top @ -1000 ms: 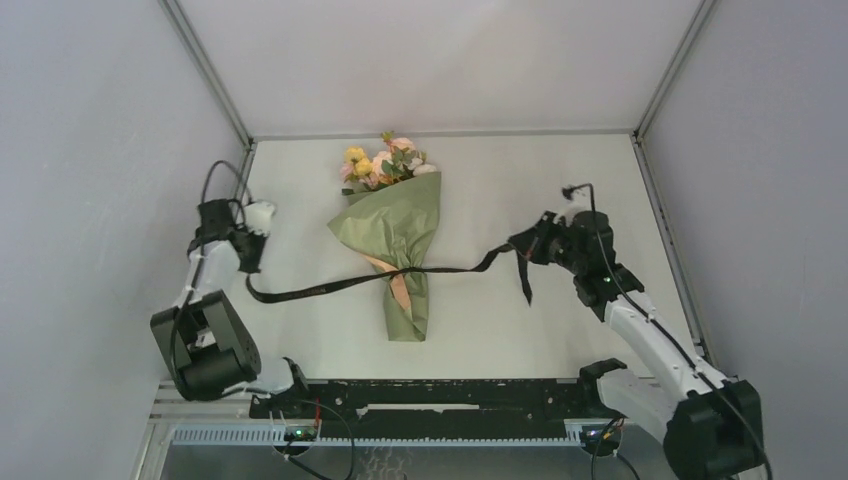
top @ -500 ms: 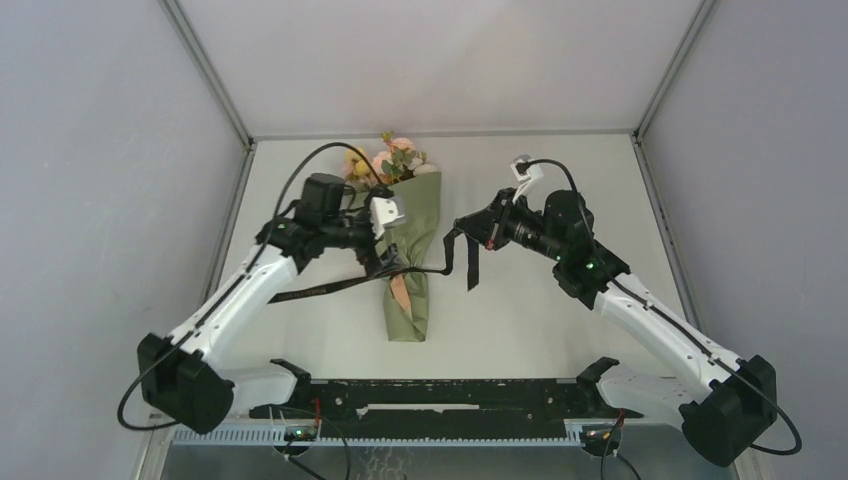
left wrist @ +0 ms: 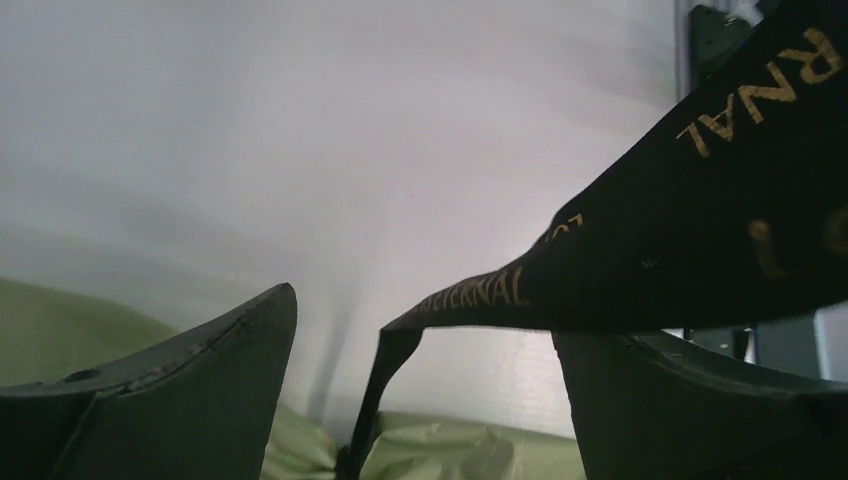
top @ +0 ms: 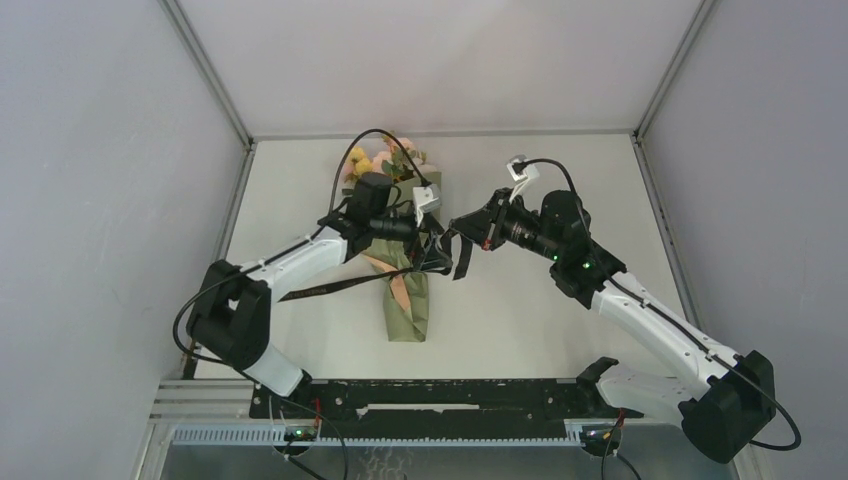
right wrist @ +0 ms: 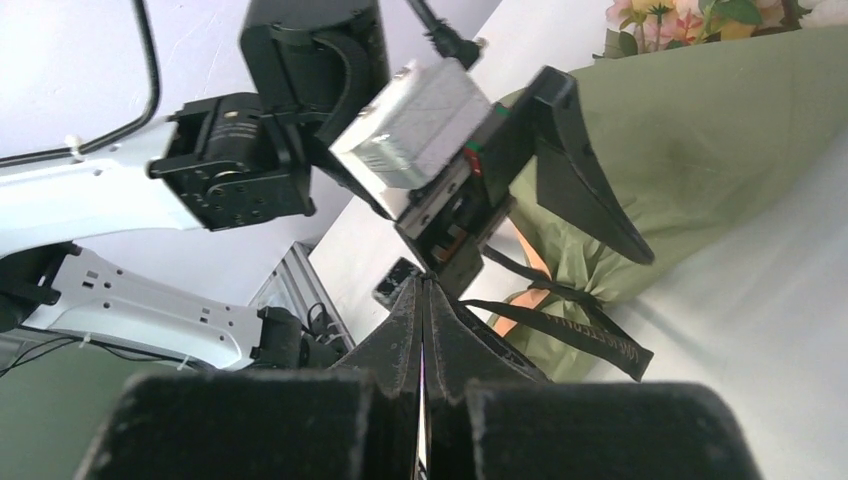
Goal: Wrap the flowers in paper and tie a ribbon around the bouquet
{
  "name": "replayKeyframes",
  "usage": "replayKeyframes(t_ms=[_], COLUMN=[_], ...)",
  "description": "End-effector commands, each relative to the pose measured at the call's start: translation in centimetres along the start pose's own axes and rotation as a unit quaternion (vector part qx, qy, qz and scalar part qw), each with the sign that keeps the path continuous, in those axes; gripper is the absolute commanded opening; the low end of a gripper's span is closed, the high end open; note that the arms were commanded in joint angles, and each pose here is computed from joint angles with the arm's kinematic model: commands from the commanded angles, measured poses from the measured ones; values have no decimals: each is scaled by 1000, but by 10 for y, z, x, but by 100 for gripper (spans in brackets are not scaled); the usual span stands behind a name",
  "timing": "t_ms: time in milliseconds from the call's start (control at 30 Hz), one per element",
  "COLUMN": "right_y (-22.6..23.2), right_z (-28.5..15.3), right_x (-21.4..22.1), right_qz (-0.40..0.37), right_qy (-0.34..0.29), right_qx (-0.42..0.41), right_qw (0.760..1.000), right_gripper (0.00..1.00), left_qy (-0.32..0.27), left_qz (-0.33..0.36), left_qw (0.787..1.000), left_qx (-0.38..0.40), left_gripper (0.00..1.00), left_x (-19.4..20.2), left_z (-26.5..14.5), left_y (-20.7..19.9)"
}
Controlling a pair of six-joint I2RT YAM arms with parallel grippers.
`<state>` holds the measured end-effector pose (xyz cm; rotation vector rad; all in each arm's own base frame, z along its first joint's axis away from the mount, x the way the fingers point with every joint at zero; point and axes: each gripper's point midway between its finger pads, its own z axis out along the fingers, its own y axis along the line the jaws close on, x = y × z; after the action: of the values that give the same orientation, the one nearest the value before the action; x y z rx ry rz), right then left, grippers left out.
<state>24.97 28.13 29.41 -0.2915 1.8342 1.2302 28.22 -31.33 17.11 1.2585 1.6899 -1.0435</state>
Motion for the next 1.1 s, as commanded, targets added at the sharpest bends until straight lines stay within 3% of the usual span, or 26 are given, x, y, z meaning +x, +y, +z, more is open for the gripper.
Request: replayKeyframes(t_ms=[0,33,67,133,167,200,333,433,533,567,633,700,767,1067], right_y=[23,21,20,15,11,0,-30,-20,-2,7,11,0,-11,-50], right_z=[-1,-1,-2,-2,-2,-2,-18,-25,-17,-7,13,36,59,109], right_x=[-24,-23,-22,-19,-16,-17,15,41,73,84,109,128,142,204], right_qz=[-15,-14,-14,-14,-17,-26,-91,-126,-144,-143,-131,-128,-133,-121], right_qy=[-30,-29,-27,-22,-17,-25,22,50,62,58,78,107,128,191], right_qx=[-31,-29,-27,-16,-5,27,151,142,92,65,24,28,40,26], right_qw=[999,999,999,1000,1000,999,984,981,983,986,988,986,982,974], right_gripper=[0,0,0,0,0,0,21,33,37,35,22,8,0,0], left_qy=[-48,-48,-50,-52,-50,-47,-27,-11,-1,1,3,4,6,-29], left_qz=[-9,-12,-14,-19,-20,-18,-24,-37,-55,-60,-63,-64,-62,-36], left_qw=[997,997,996,996,996,997,999,996,995,994,995,995,994,993], left_qx=[55,60,67,73,69,58,-19,-77,-87,-87,-83,-81,-84,-111], left_gripper=[98,90,76,35,9,1,0,0,0,0,0,0,0,0], left_x=[-33,-34,-36,-39,-39,-40,-33,-29,-28,-27,-27,-27,-26,-65], left_z=[15,16,17,17,17,15,7,2,0,0,0,0,-1,-27], left_y=[-12,-12,-14,-15,-14,-11,15,41,51,53,52,51,51,54])
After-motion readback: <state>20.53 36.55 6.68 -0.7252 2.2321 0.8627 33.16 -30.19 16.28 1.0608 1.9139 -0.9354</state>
